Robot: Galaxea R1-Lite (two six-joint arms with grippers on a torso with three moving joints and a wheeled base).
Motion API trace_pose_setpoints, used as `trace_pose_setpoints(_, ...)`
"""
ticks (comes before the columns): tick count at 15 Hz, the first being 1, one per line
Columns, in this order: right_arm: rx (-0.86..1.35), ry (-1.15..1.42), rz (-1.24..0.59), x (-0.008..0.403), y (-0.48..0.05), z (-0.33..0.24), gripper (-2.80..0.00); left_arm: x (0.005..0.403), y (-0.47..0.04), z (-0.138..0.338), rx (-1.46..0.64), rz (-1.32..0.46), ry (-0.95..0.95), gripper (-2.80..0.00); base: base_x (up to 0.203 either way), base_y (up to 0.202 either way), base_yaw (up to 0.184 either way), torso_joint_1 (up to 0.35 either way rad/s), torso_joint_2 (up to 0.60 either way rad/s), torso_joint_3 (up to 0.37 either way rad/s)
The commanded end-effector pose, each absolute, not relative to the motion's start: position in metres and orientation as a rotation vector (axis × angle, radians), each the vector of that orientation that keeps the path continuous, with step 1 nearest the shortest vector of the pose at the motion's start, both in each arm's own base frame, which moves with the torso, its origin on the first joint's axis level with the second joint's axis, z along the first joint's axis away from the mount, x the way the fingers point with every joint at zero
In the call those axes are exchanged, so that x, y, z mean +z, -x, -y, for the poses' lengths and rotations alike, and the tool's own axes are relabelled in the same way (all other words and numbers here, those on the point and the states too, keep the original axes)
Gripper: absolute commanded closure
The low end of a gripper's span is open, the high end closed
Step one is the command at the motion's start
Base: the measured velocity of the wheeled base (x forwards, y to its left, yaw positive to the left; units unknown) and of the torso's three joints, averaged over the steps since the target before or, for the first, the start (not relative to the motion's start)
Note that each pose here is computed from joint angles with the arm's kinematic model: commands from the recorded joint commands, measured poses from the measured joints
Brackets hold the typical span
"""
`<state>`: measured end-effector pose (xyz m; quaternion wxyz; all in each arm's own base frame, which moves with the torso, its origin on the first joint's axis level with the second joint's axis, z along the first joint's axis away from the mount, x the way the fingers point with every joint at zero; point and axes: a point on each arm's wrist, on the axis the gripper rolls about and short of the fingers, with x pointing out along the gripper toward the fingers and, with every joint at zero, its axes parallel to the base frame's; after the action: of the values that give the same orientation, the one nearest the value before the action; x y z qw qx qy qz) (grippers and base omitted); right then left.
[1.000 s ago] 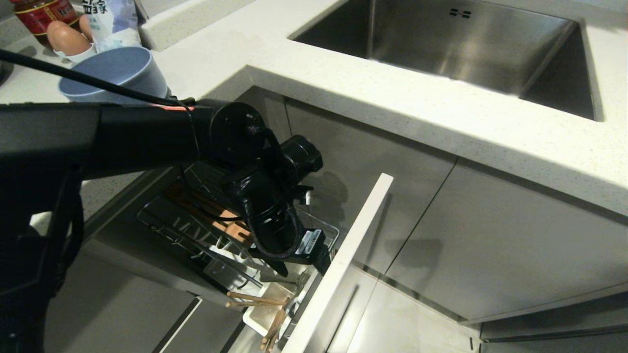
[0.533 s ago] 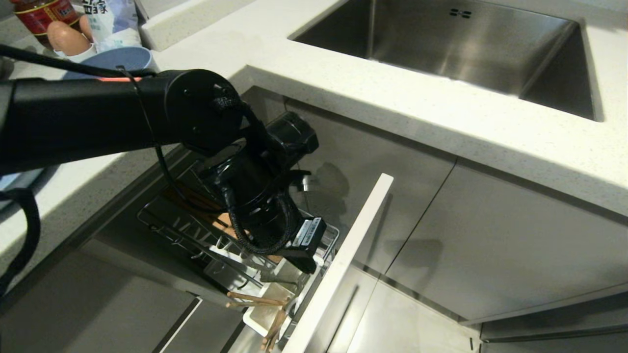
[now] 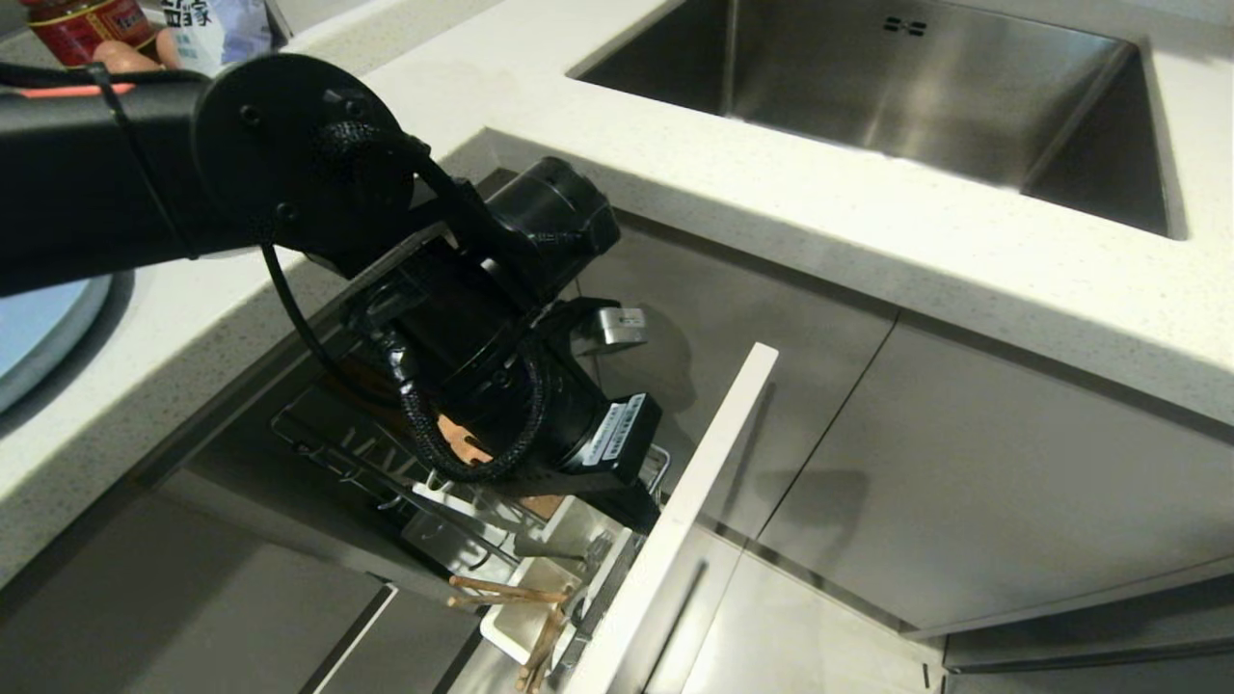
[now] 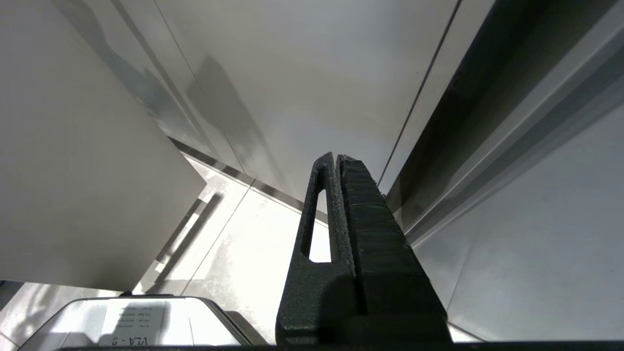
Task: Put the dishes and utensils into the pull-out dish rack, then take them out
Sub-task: Pick up the bowl and place it in the cupboard
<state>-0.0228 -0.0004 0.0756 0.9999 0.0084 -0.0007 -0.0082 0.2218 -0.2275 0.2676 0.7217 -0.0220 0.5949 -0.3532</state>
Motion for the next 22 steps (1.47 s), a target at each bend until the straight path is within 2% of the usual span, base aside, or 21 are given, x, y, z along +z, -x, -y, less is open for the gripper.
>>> trace_pose_setpoints(1, -0.017, -0.017, 0.001, 0.075, 0.023, 0.000, 0.00, 0.272, -0.215, 0.228, -0.813, -1.321, 0.055, 0.00, 0.000, 0.000, 0.000, 0.000, 0.00, 0.000)
trace_pose_setpoints(13, -0.017, -0.017, 0.002, 0.076, 0.023, 0.000, 0.00, 0.274, -0.209, 0.231, -0.844, -1.335, 0.065, 0.00, 0.000, 0.000, 0.000, 0.000, 0.00, 0.000)
trace_pose_setpoints(17, -0.017, -0.017, 0.001, 0.076, 0.023, 0.000, 0.00, 0.303, -0.196, 0.207, -0.838, -1.215, 0.092, 0.00, 0.000, 0.000, 0.000, 0.000, 0.00, 0.000)
trace_pose_setpoints(22, -0.017, -0.017, 0.000, 0.075, 0.023, 0.000, 0.00, 0.360, -0.157, 0.151, -0.858, -0.932, 0.179, 0.00, 0.000, 0.000, 0.000, 0.000, 0.00, 0.000)
